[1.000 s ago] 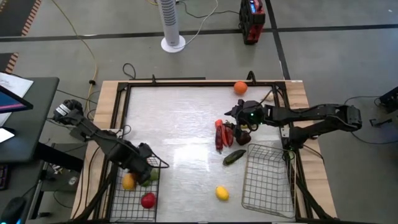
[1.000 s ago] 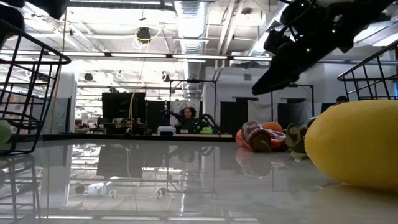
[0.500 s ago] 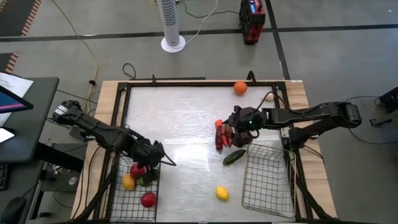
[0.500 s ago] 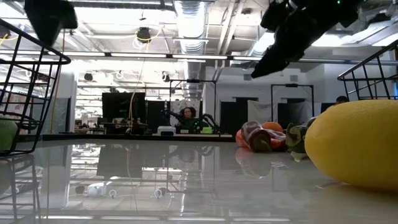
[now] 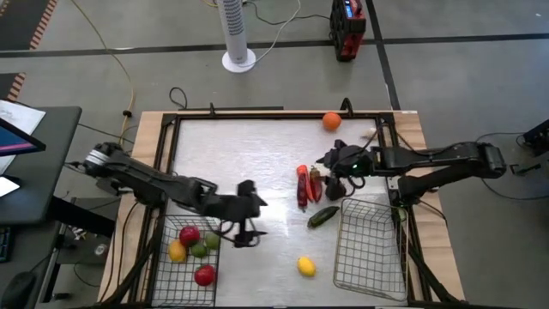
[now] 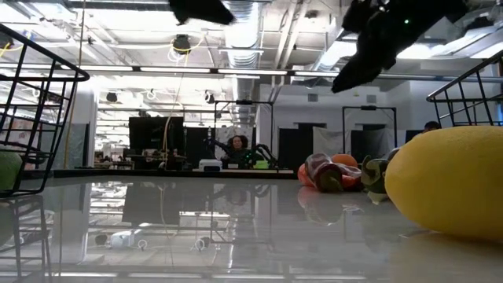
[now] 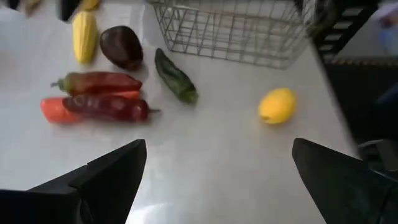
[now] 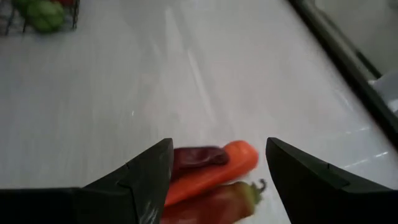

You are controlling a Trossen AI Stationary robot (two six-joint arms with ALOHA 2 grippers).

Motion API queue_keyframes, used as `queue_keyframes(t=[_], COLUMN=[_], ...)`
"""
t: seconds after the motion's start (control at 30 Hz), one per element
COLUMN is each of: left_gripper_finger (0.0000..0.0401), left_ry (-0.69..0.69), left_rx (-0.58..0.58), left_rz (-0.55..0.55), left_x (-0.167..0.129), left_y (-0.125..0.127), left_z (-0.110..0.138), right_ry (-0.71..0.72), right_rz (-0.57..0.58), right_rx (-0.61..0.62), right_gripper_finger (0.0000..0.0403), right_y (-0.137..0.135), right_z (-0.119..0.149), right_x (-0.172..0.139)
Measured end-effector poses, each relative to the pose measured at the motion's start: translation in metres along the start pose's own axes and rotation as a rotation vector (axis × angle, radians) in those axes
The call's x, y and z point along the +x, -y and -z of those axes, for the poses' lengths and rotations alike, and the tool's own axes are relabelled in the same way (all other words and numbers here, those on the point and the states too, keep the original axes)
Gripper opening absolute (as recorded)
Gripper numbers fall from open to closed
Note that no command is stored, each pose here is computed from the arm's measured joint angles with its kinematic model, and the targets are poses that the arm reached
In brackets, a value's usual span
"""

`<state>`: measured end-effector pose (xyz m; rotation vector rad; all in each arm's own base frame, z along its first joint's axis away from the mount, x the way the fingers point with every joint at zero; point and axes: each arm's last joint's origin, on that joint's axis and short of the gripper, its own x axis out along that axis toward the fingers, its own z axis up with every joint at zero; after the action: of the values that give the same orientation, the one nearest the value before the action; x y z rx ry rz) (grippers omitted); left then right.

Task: Sort produce into baskets
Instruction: Put the bottom yellow lemon into the black wire basket

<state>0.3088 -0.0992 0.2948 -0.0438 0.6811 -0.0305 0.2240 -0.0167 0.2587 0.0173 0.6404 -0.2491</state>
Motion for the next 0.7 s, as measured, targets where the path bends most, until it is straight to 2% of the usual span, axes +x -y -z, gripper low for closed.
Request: queue_keyframes(t=[0.17,0.3,0.43,0.6,0.7], left_gripper_finger=[0.0388,0.0375,0.0364,0.0360,0.0359], left_ry=[-0.020,-0.024,-0.041,-0.126,-0.170], left_rx=[0.076,0.084,0.131,0.255,0.324], left_rz=[0.009,0.088,0.169,0.164,0.167], left_x=[0.050,0.082,0.109,0.139,0.156], left_y=[-0.015,-0.017,-0.004,0.017,0.027], left_z=[0.004,0.000,-0.014,-0.028,-0.033], right_ry=[0.090,0.184,0.261,0.308,0.304], right_rz=[0.058,0.155,0.212,0.221,0.264], right_rx=[0.036,0.061,0.087,0.111,0.137], right_gripper_finger=[0.0285,0.0285,0.0285,0.0285,0.0286], right_y=[0.012,0.021,0.027,0.032,0.034], right_z=[-0.005,-0.008,-0.008,-0.004,0.000], right_x=[-0.026,-0.050,-0.072,-0.090,-0.096])
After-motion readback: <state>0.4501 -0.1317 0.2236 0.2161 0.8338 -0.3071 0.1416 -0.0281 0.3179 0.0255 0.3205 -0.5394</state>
